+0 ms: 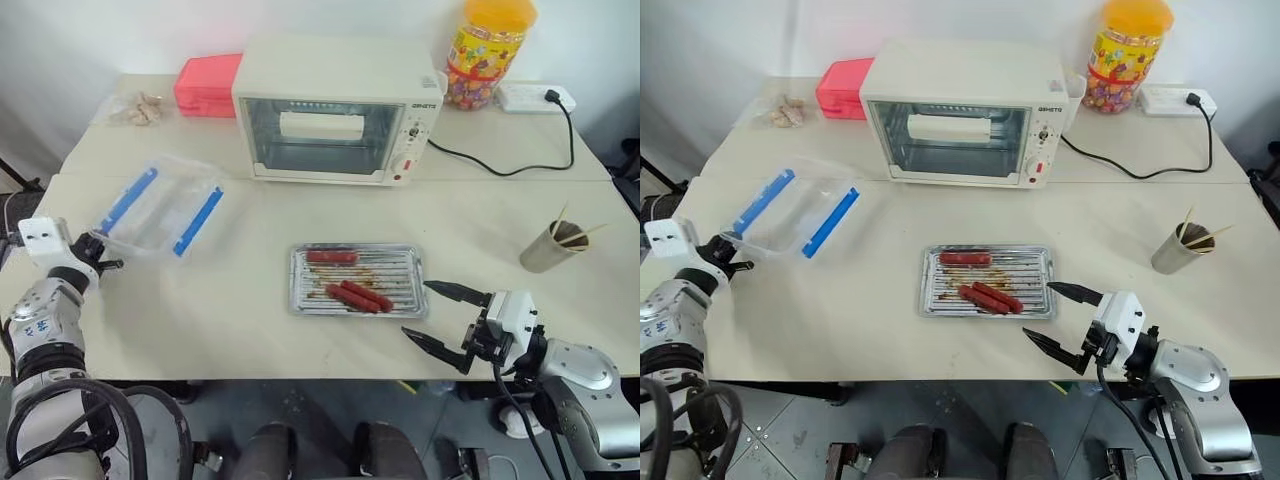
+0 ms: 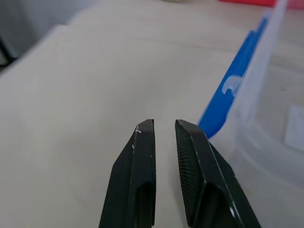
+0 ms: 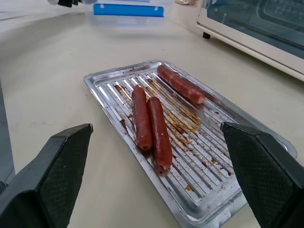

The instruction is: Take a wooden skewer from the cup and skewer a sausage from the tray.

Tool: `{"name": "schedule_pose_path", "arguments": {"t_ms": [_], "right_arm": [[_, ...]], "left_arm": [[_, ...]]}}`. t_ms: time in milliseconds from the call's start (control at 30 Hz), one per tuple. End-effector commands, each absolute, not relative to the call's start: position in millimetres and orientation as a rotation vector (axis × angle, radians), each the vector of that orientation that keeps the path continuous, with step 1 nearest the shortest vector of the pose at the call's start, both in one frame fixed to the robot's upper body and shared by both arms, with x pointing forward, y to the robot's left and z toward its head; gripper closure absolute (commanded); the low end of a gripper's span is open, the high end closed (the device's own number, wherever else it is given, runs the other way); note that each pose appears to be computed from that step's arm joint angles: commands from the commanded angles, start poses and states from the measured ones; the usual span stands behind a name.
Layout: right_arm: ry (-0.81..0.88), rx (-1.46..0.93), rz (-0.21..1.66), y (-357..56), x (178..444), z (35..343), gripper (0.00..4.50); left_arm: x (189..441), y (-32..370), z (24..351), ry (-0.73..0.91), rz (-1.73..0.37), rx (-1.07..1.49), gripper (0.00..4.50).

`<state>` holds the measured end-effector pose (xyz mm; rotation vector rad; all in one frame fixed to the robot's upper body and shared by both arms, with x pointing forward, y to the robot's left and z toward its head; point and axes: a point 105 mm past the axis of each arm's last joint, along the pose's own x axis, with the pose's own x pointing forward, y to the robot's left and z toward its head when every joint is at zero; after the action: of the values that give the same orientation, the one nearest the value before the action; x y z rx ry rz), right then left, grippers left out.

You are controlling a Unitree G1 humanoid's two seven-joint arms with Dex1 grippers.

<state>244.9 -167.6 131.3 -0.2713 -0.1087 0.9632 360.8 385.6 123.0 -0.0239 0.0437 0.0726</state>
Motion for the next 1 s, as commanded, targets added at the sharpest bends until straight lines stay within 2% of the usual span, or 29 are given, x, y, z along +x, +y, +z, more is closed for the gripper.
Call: {"name": "schedule_pose_path", "arguments": {"t_ms": [33, 233, 467, 633, 733, 833, 933, 1000], "right_arm": [[-0.15, -0.295, 0.954, -167.0, 243.0, 141.1, 0.0], [-0.144, -0.296, 0.954, -167.2, 243.3, 139.6, 0.0], [-0.124, -0.287, 0.971, -165.6, 241.6, 134.6, 0.0], [-0.126, -0.284, 0.973, -165.7, 241.9, 134.8, 0.0], [-0.136, -0.279, 0.977, -165.8, 241.1, 136.6, 0.0], [-0.145, -0.254, 0.981, -170.6, 241.2, 146.8, 0.0], [-0.112, -0.282, 1.009, -179.8, 235.5, 146.2, 0.0], [-0.11, -0.31, 1.01, -183.4, 233.3, 144.7, 0.0]], "left_arm": [[353.2, 367.4, 125.6, 0.039, -0.089, 0.038, 3.76], [327.0, 347.6, 113.5, 0.089, -0.242, 0.089, 3.76], [303.6, 332.0, 123.3, 0.031, -0.298, 0.094, 3.76], [269.5, 329.0, 126.9, 0.039, -0.311, 0.1, 3.76], [246.1, 311.2, 131.0, 0.051, -0.415, 0.132, 3.76], [224.2, 279.9, 140.0, 0.068, -0.584, 0.159, 3.3], [204.3, 241.7, 134.0, 0.129, -0.809, 0.239, 2.46], [197.5, 233.0, 129.8, 0.151, -0.872, 0.276, 1.83]]}}
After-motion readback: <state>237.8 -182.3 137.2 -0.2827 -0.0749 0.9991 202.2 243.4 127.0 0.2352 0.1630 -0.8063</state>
